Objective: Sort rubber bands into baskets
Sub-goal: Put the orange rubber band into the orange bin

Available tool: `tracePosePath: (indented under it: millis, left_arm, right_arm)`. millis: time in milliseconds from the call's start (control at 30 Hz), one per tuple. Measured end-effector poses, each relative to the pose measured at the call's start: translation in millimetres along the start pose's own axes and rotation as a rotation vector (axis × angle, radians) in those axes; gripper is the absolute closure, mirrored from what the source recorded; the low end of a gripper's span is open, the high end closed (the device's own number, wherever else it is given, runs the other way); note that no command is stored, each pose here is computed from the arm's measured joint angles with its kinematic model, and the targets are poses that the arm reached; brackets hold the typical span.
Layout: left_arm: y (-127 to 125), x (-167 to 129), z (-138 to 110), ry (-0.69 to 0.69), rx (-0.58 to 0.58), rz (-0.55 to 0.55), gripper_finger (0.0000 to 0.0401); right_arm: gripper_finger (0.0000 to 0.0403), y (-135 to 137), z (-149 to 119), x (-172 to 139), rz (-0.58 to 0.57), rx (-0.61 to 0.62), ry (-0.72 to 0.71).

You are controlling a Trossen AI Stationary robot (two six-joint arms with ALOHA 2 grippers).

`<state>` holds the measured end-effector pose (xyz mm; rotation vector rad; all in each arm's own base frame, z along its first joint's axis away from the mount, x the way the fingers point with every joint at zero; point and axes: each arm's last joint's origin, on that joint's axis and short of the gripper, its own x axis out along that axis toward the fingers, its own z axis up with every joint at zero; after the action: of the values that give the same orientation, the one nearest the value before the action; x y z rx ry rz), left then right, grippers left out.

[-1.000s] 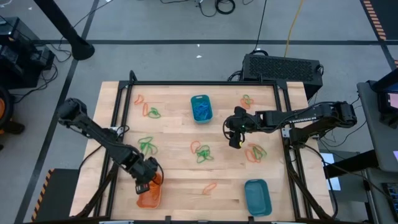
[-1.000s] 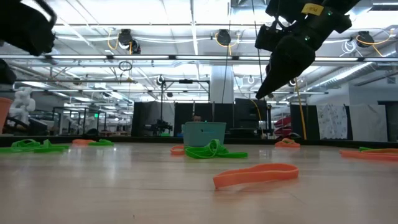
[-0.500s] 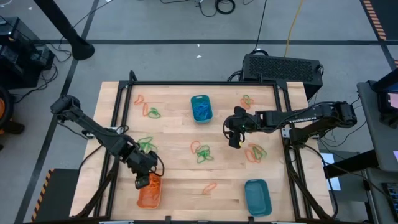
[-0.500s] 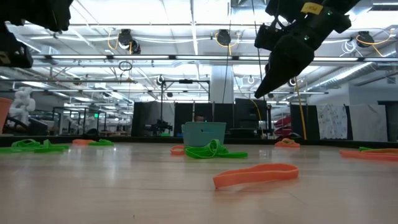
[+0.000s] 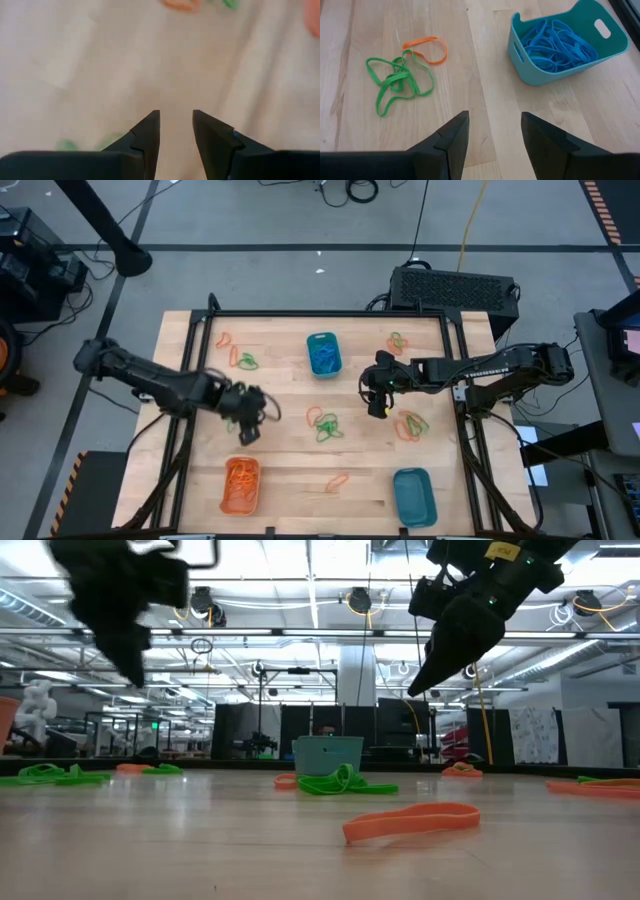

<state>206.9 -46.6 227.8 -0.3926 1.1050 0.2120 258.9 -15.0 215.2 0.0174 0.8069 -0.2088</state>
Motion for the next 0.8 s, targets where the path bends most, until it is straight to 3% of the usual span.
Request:
tracePosePath:
  millis: [267, 400, 500, 633, 800]
  left_arm:
    - [50.1, 0.5, 38.2, -0.144, 0.026, 0.104, 0.0279]
    - [64.8, -4.1, 59.9, -0.31, 0.108, 0.116, 0.0279]
    - [76.3, -9.6, 74.1, -0.425, 0.202, 0.161, 0.0279]
    - [90.1, -20.5, 91.6, -0.596, 0.255, 0.206, 0.0279]
    - [101.8, -21.2, 97.1, -0.711, 0.324, 0.094, 0.0279]
  right_arm:
    - [0.023, -2.9, 0.1, 0.4, -0.023, 0.0, -0.001]
    - [0.023, -15.8, 0.9, 1.1, -0.168, 0.011, -0.005]
    - [0.023, -33.9, -1.4, 0.2, -0.327, 0.022, 0.025]
    - [0.023, -69.0, -12.9, -2.0, -0.42, 0.107, 0.137]
    - [0.023, -118.1, -33.7, -2.5, -0.435, 0.303, 0.257]
